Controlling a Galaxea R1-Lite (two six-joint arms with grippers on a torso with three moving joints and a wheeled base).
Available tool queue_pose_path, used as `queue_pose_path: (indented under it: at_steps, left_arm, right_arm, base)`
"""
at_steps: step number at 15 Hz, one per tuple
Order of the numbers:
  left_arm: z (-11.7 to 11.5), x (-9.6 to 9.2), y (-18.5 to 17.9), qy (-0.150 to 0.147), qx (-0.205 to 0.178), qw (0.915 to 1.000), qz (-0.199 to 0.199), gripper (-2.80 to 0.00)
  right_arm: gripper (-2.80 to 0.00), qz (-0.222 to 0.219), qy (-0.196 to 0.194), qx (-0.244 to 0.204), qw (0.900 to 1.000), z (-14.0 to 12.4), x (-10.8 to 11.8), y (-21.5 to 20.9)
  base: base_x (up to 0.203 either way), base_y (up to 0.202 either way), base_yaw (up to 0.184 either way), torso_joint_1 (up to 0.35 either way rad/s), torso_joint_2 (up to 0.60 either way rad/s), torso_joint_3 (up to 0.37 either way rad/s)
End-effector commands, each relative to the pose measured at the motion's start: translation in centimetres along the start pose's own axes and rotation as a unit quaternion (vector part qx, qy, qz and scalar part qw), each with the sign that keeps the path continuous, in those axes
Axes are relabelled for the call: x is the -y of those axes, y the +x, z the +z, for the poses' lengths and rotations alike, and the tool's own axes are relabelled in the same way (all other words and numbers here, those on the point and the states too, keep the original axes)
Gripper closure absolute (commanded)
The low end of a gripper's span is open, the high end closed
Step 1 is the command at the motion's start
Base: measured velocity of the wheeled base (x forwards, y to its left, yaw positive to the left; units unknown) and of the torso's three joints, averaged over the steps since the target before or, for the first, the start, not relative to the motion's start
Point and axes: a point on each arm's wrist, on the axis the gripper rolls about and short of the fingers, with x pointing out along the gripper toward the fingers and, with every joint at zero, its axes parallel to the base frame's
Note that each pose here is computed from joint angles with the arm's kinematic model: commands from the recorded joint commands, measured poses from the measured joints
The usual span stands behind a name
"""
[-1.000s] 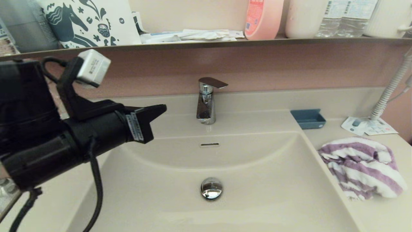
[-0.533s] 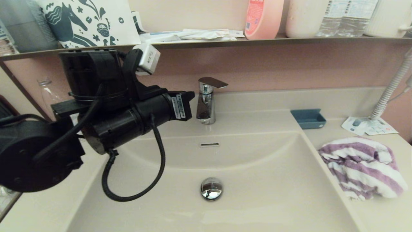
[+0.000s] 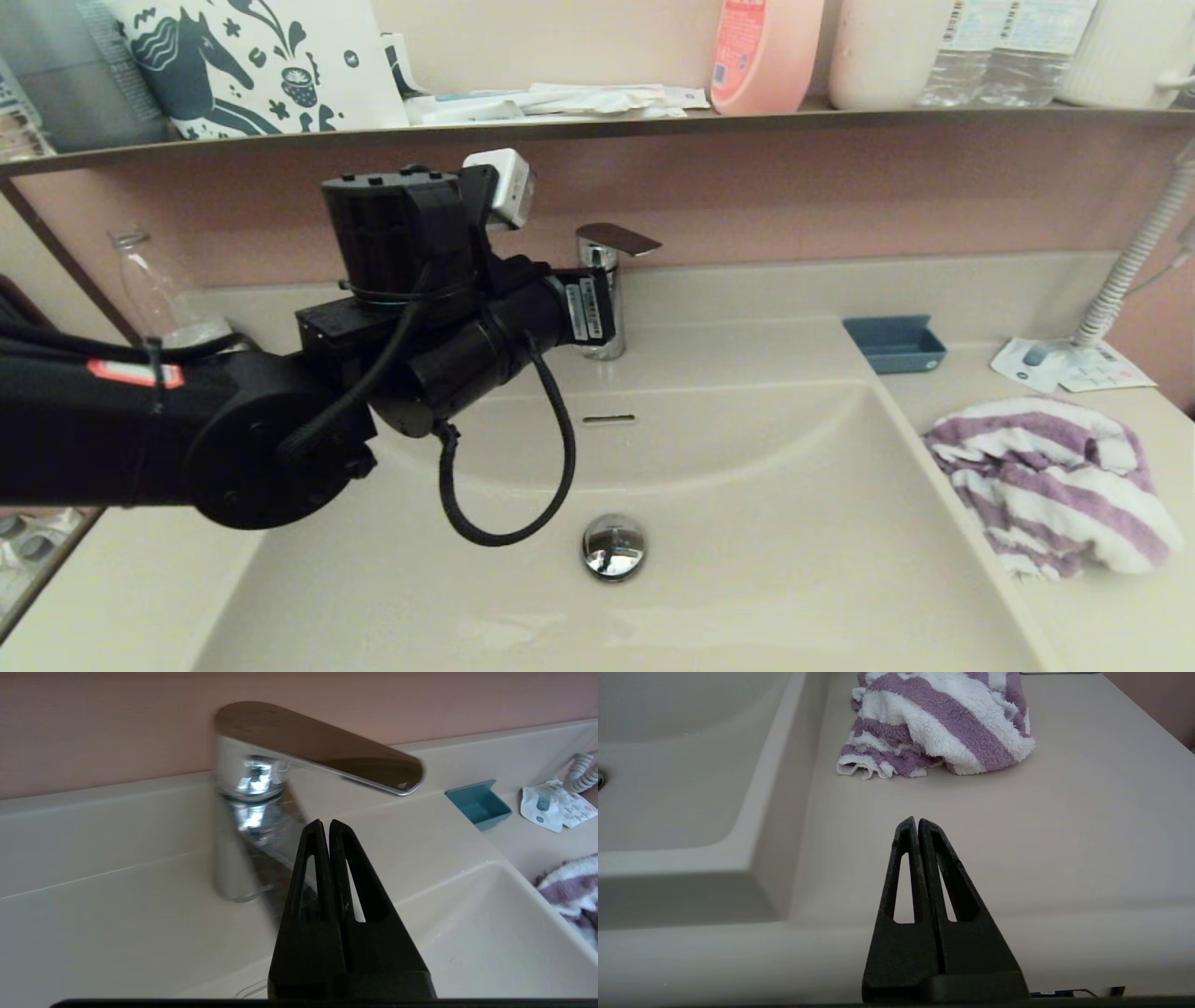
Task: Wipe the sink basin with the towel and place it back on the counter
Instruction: Turn on the faucet
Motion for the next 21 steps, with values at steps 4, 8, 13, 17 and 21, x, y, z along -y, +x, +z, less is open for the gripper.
queue_pose_path:
  at_steps: [4, 8, 13, 17, 21]
  left_arm:
    - [-1.0, 2.1, 1.9, -0.001, -0.002, 1.0, 0.002, 0.0]
    - [-0.3, 3.2, 2.4, -0.008, 0.015, 0.9998, 0.01, 0.0]
    - [0.9, 3.3, 2.3, -0.016, 0.041, 0.9989, 0.017, 0.0]
    - [1.6, 3.0, 2.0, -0.021, 0.058, 0.9979, 0.02, 0.0]
    - [2.3, 2.7, 2.0, -0.025, 0.069, 0.9971, 0.023, 0.0]
  right_arm:
    - [0.0, 0.0, 0.0, 0.0, 1.0, 0.0, 0.0, 0.0]
    - [0.0, 0.0, 0.0, 0.0, 1.0, 0.0, 0.0, 0.0]
    - [0.0, 0.0, 0.0, 0.0, 1.0, 0.0, 0.0, 0.0]
    - [0.0, 0.0, 0.0, 0.0, 1.0, 0.0, 0.0, 0.0]
    - [0.0, 0.0, 0.0, 0.0, 1.0, 0.0, 0.0, 0.0]
  base:
    - [0.0, 0.0, 0.0, 0.0, 0.0, 0.0]
    - [0.0, 0.0, 0.0, 0.0, 0.0, 0.0]
    - [0.0, 0.0, 0.0, 0.0, 0.0, 0.0]
    - [0.0, 0.0, 0.0, 0.0, 0.0, 0.0]
    - [0.0, 0.0, 0.0, 0.0, 0.0, 0.0]
